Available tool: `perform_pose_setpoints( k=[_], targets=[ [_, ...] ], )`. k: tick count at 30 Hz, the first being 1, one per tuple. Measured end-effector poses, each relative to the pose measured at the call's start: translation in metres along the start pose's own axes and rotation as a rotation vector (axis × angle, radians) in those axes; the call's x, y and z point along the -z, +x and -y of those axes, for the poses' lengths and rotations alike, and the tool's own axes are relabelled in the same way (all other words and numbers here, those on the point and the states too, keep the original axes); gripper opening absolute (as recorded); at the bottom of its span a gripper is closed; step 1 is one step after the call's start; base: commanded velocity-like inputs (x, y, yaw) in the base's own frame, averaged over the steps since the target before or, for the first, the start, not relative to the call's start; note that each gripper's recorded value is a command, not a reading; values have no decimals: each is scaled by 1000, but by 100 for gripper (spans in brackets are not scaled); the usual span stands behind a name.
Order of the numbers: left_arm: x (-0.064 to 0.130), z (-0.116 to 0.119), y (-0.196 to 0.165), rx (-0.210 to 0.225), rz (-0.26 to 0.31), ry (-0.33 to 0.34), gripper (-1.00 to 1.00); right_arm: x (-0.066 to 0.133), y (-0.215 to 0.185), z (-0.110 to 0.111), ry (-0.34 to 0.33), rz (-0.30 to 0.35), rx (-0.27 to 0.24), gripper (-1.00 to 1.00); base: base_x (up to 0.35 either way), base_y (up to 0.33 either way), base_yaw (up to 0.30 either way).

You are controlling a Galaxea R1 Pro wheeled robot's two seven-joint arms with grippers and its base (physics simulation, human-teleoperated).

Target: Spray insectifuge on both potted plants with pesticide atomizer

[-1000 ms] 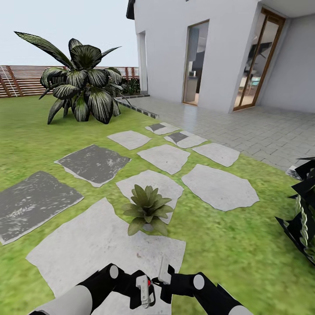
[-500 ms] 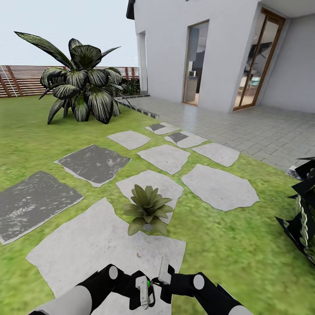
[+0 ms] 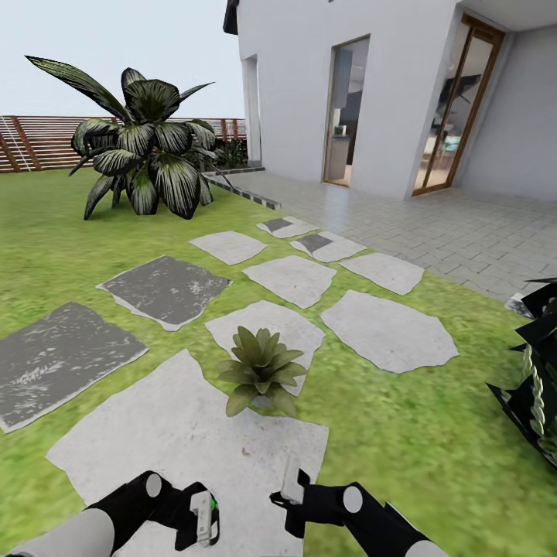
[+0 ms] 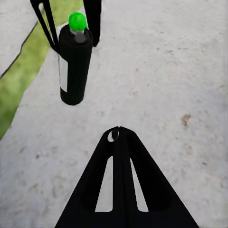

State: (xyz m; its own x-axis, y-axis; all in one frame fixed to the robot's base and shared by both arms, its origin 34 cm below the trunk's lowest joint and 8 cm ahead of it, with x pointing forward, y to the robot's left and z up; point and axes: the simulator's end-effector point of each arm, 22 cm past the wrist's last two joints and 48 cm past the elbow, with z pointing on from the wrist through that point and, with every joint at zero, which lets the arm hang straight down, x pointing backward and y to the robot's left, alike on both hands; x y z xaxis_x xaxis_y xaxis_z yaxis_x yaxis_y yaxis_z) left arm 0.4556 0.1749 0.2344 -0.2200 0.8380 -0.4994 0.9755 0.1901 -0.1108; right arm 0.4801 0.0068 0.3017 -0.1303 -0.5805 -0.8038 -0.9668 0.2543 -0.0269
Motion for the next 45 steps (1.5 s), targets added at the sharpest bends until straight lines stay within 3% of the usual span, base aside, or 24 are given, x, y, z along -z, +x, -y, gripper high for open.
perform_pose_setpoints(
  k=[1, 7, 10, 12, 16, 18, 19, 21, 22, 23, 25, 27, 31, 37, 38, 41, 45],
  targets=[
    [4, -3, 8, 6, -9, -6, -100, 0, 1, 0, 0, -2, 0, 100, 0, 0, 0],
    [33, -17, 60, 41, -80, -47, -100, 6, 13, 3, 8, -22, -6, 100, 0, 0, 0],
    [42, -30, 66, 90, -66, -94, -100, 16, 44, 1, 16, -75, -40, 100, 0, 0, 0],
    [48, -45, 60, 165, -12, -155, -100, 31, 87, 7, 77, -149, -82, 100, 0, 0, 0],
    [65, -80, 47, 345, 117, -284, -100, 79, 183, 33, 386, -346, -176, 100, 0, 0, 0],
    [70, -89, 49, 424, 136, -315, -100, 105, 212, 45, 548, -403, -259, 100, 0, 0, 0],
    [73, -94, 51, 481, 137, -328, -100, 123, 225, 55, 663, -418, -338, 100, 0, 0, 0],
    [75, -97, 56, 555, 119, -331, -100, 141, 238, 61, 785, -427, -448, 100, 0, 0, 0],
    [77, -99, 60, 599, 98, -332, -100, 152, 247, 61, 853, -428, -533, 100, 0, 0, 0],
    [82, -107, 61, 642, 82, -341, -100, 161, 256, 59, 908, -428, -612, 100, 0, 0, 0],
    [92, -121, 54, 715, 66, -353, -100, 171, 268, 51, 971, -428, -721, 100, 0, 0, 0],
    [96, -129, 43, 772, 54, -352, -100, 176, 274, 46, 1001, -426, -778, 100, 0, 0, 0],
    [107, -146, 9, 874, 29, -347, -100, 179, 281, 38, 1019, -431, -820, 100, 0, 0, 0],
    [119, -157, -28, 990, -5, -301, -100, 182, 284, 34, 1029, -438, -827, 100, 0, 0, 0],
    [121, -158, -33, 995, -12, -294, -100, 184, 285, 34, 1040, -444, -826, 100, 0, 0, 0],
    [128, -150, -51, 1026, -108, -227, -100, 213, 295, 41, 1174, -510, -802, 100, 0, 0, 0],
    [128, -133, -68, 1018, -148, -128, -100, 219, 296, 42, 1210, -526, -796, 100, 0, 0, 0]
  ],
)
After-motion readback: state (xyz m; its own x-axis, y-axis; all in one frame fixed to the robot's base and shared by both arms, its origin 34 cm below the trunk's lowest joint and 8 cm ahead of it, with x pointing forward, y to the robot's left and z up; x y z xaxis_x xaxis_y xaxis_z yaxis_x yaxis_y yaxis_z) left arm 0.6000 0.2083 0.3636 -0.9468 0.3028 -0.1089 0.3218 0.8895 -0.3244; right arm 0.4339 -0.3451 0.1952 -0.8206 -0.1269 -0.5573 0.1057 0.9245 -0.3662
